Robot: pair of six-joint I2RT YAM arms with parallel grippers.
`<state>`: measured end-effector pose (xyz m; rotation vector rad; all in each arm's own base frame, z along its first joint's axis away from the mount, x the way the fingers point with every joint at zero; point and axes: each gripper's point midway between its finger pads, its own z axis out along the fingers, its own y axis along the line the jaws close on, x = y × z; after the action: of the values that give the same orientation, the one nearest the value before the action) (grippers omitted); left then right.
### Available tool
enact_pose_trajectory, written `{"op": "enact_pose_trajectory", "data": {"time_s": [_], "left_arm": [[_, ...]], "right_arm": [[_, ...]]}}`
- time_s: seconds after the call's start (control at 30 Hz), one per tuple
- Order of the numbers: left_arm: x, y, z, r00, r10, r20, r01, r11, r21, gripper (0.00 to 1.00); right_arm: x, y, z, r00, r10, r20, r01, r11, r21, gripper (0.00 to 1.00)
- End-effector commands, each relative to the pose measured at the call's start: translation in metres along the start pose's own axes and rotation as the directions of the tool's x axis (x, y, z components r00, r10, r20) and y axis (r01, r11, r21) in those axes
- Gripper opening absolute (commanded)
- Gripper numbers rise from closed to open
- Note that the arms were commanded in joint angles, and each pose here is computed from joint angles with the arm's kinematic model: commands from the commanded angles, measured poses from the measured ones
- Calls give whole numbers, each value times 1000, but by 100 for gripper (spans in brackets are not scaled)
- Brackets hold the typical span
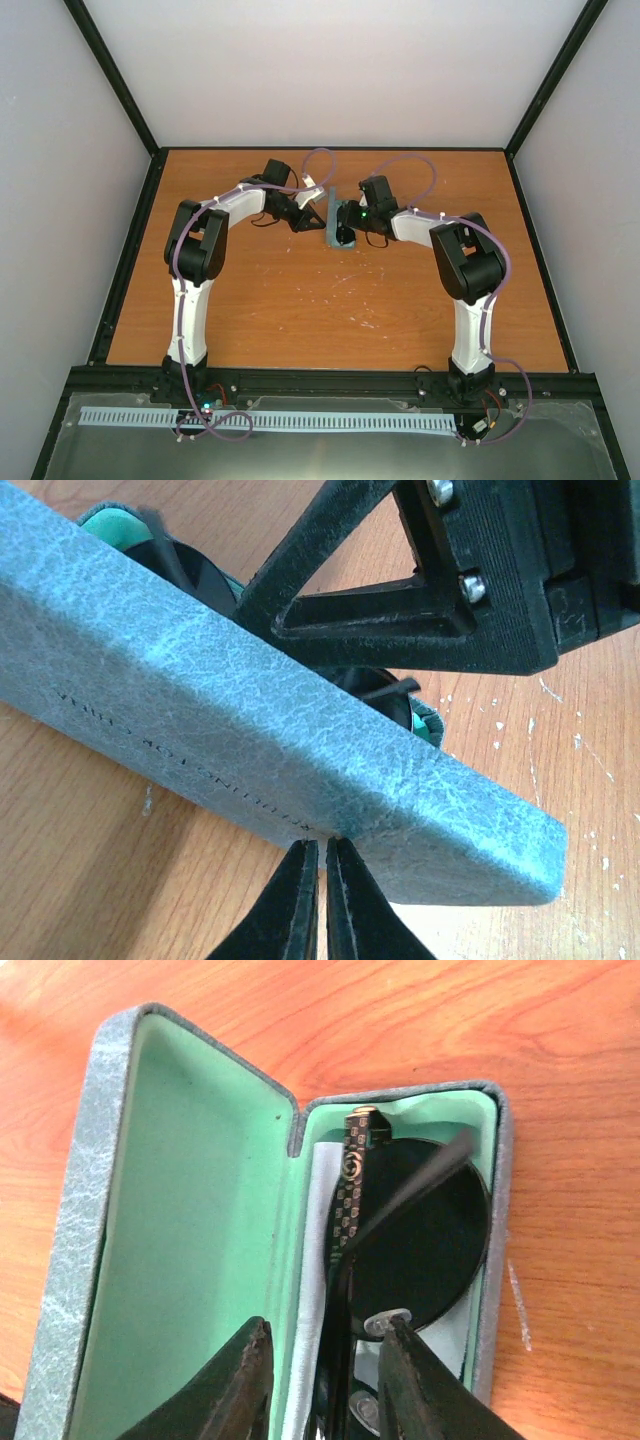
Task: Organize the sunglasses
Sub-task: Place the sunglasses in the sunglasses case.
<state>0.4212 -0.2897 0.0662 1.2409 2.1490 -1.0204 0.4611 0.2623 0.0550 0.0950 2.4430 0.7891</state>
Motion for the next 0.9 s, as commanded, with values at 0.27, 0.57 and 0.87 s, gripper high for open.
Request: {"op": "enact_pose_trajectory", "data": {"time_s": [0.27,0.57,0.87], "left_arm": [[-21,-6,-10,998,38,45,-38,999,-2,6],[-22,-6,-10,998,42,45,-42,999,-4,6],[-21,-7,-10,998,40,47,-40,999,-2,6]], "right_arm": [[-13,-2,-11,999,-21,37,19,998,59,10],[4,-6,2,999,-16,-38,18,997,68,3],[28,-18,16,991,-37,-125,56,986,154,3]]}}
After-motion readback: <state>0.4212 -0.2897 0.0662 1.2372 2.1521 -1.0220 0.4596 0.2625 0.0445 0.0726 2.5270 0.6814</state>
